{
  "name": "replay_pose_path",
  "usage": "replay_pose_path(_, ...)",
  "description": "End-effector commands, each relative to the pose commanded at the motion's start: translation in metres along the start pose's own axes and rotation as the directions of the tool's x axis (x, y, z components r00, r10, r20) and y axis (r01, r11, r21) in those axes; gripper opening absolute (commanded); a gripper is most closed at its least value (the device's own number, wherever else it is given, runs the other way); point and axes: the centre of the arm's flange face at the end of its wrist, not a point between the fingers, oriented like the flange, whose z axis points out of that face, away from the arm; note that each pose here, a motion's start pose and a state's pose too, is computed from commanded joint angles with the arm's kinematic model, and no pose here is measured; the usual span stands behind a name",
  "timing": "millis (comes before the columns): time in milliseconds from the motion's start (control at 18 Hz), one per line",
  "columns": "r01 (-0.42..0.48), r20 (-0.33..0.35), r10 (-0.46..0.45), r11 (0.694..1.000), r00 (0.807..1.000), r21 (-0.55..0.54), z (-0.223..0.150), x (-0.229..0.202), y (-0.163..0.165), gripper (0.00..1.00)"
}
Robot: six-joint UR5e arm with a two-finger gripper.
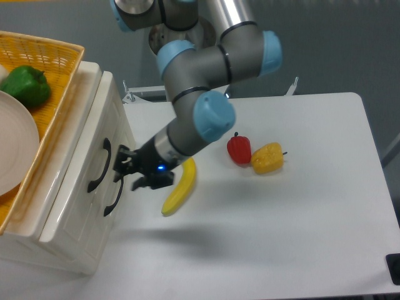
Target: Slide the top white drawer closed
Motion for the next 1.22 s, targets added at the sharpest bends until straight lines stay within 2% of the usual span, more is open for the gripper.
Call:
replay_pose_path(111,0.006,0.045,-0.007,1.0,0.999,0.024,-0.025,-0.01,0.001,1.0)
replay_pose_path(278,0.035,0.165,-0.039,0.999,0.986,0.03,-0.066,-0.041,0.008,1.0)
replay_pose_path(389,0.043,0.265,-0.049,0.999,0.963,0.029,-0.093,-0.054,0.016,1.0)
replay_pose_path(500,0.05,0.364,-0.053,0.999,0.93,0.019,-0.104,-0.073,0.023,1.0)
replay_pose_path(611,0.062,0.418,-0.066,0.998,0.906,0.021,-0.112,-0.091,0.027,1.0)
replay_pose_path(778,0.066,0.459,-0.067,0.998,0.886,0.019,-0.12,-0.119,0.034,1.0)
replay_pose_path(1000,-0.062,0.481,0.101,0.993,0.871,-0.097,-0.128,-0.141,0.05,1.0)
replay_pose_path(1167,-0.139,0.496,0.217,0.972,0.841,-0.189,-0.134,-0.147,0.058,1.0)
replay_pose_path(1222,-0.186,0.482,0.275,0.956,0.832,-0.225,-0.131,-0.151,0.058,1.0)
